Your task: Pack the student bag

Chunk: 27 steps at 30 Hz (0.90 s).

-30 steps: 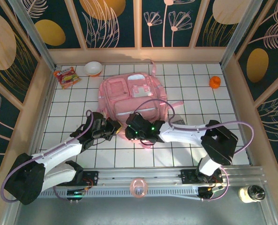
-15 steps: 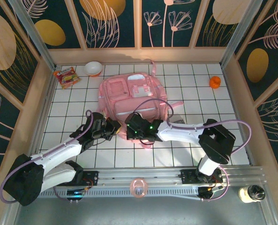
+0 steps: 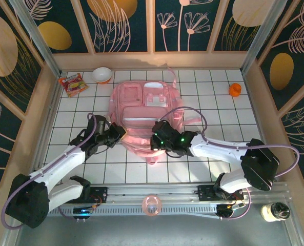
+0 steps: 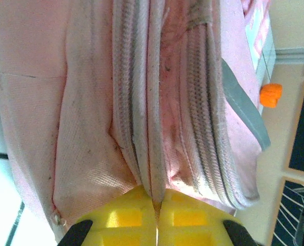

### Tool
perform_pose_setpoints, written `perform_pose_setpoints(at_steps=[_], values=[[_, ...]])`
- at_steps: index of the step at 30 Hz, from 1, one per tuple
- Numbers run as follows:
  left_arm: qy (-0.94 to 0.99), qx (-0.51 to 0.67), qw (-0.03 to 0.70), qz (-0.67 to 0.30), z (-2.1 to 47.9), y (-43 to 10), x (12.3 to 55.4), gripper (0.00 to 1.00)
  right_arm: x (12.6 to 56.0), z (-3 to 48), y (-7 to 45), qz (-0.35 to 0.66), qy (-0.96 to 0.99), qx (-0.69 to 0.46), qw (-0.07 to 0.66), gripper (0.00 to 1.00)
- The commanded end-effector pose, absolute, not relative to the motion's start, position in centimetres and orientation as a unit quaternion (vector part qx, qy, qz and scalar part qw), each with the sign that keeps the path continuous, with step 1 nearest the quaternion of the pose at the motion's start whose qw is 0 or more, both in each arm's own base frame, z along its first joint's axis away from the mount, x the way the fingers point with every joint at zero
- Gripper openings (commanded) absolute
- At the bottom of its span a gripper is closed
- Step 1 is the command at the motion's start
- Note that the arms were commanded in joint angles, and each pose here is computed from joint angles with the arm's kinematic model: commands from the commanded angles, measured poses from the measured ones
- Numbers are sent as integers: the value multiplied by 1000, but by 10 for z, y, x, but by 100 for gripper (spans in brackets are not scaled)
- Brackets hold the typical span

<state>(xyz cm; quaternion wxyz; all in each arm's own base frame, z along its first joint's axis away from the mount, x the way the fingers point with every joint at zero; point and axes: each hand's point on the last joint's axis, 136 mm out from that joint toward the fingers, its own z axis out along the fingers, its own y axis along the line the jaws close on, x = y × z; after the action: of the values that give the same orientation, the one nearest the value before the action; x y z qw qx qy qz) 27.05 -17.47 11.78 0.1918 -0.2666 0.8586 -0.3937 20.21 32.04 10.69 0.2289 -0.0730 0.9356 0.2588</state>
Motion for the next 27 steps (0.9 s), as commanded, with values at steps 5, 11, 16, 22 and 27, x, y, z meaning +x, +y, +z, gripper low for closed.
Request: perform_pose_setpoints(at_steps=[5,11,16,22,27], values=[[844,-263,314,-346,160,-138,340,15,172,112,401,316,916,-155,193,0],[842,-255,272,-389,163,-155,332,36,198,123,424,332,907,-147,214,0],[829,-300,236,-410,142,-147,288,40,208,123,424,342,903,-144,217,0],[828,-303,197,-428,126,-151,263,43,209,121,423,340,904,-149,213,0],[826,-284,183,-451,130,-168,267,43,210,123,426,344,902,-151,214,0]])
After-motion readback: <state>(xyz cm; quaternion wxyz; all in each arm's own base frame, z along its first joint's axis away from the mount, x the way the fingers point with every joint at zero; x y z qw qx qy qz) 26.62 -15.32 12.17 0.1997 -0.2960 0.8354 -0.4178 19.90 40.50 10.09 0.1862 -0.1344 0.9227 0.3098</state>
